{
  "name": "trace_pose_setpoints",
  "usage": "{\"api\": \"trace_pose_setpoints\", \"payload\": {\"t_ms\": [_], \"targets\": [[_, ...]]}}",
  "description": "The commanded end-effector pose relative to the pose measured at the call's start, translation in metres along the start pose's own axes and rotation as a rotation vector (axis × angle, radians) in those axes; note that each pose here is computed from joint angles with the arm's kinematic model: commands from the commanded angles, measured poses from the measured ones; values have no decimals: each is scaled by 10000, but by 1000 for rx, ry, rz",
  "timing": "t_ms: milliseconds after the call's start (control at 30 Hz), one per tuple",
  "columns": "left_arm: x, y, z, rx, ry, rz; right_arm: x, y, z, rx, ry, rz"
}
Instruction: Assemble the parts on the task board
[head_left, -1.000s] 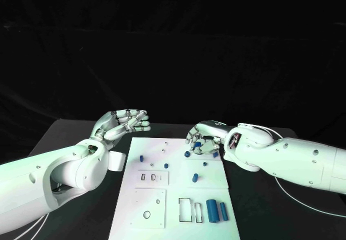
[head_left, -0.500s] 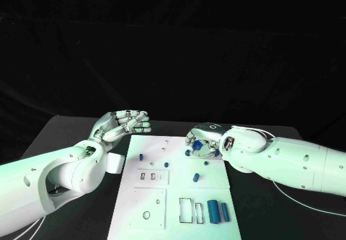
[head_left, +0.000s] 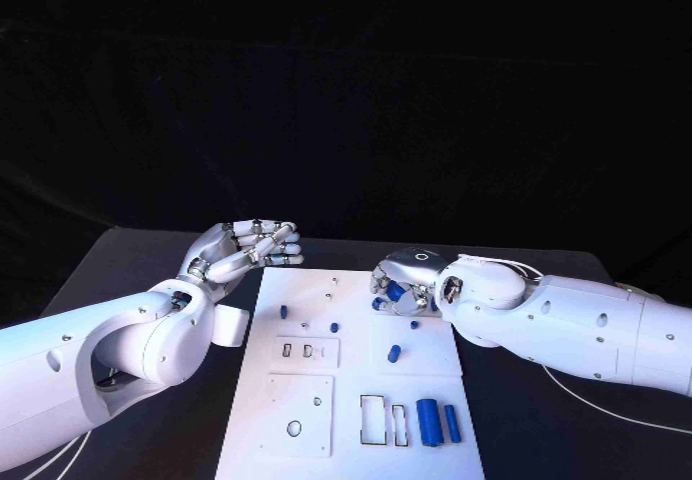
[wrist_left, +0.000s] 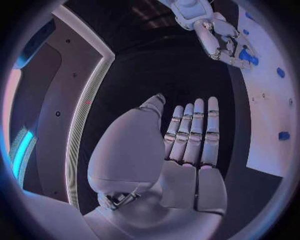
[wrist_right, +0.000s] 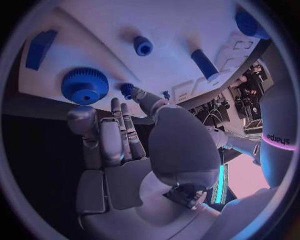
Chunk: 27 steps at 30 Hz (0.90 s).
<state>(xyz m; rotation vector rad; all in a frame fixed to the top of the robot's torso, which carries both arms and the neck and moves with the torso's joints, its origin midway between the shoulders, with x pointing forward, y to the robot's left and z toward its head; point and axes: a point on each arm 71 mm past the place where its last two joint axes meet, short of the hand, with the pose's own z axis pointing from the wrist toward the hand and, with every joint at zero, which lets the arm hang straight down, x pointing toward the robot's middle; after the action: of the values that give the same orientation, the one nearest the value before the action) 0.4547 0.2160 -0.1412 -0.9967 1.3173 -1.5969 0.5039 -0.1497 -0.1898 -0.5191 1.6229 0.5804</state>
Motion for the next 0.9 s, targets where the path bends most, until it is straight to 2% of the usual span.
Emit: {"api": "trace_pose_setpoints", "payload": {"t_ms": [33, 267, 900], "targets": [[28, -16, 3, 6, 25, -6, 39, -3, 8, 3, 27, -20], [13, -14, 1, 2, 21, -6, 67, 1, 16, 1, 36, -11], [-1, -10, -2, -10, 16, -4, 61, 9, 32, -1, -11, 9]]}}
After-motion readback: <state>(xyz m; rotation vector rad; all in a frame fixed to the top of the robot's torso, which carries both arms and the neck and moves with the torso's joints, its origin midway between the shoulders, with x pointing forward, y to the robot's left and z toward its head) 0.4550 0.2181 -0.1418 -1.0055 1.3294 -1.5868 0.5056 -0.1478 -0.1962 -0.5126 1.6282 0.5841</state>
